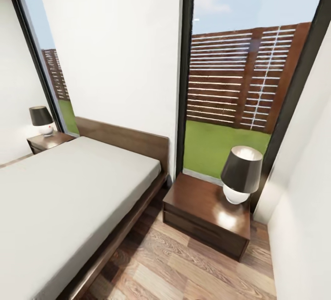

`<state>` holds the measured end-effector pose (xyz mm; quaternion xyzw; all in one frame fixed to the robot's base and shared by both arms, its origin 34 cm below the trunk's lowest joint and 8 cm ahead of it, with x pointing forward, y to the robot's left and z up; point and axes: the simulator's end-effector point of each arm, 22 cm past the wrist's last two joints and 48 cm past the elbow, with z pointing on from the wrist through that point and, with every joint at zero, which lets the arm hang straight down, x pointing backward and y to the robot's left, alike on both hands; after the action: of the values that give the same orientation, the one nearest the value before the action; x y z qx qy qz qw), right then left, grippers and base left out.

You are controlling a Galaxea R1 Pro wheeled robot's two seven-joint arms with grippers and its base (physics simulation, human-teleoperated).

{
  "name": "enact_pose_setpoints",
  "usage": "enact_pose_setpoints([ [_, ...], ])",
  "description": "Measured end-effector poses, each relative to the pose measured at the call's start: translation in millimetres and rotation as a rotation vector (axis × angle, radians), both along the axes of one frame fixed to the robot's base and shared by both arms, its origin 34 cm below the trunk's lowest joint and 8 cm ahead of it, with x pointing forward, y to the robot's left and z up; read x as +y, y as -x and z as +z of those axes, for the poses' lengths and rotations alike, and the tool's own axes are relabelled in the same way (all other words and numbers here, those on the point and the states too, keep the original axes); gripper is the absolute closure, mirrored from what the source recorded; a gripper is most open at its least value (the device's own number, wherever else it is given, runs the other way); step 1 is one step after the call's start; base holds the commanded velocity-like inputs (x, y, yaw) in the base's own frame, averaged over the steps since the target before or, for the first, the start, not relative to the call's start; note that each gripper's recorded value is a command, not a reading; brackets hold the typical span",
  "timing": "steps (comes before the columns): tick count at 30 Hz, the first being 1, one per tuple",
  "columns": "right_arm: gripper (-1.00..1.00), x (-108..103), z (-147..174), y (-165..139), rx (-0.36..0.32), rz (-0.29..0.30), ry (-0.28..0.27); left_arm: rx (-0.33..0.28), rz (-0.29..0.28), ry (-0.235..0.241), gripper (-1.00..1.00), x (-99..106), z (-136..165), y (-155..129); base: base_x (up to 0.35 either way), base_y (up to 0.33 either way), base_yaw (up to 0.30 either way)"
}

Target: In the bedroom, move the book from the bed onto either nightstand, and place the two sandals side by side next to the bed.

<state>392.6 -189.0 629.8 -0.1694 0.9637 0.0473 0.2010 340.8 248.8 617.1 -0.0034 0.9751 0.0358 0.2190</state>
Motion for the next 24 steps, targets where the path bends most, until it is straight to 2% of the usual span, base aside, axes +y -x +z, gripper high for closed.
enact_pose_setpoints([
  [24, 1.0, -0.2, 0.0, 0.0, 0.0, 0.0, 0.0, -0.002, -0.001, 0.0, 1.0, -0.1, 0.2, -0.5, 0.0, -0.015, 0.28],
])
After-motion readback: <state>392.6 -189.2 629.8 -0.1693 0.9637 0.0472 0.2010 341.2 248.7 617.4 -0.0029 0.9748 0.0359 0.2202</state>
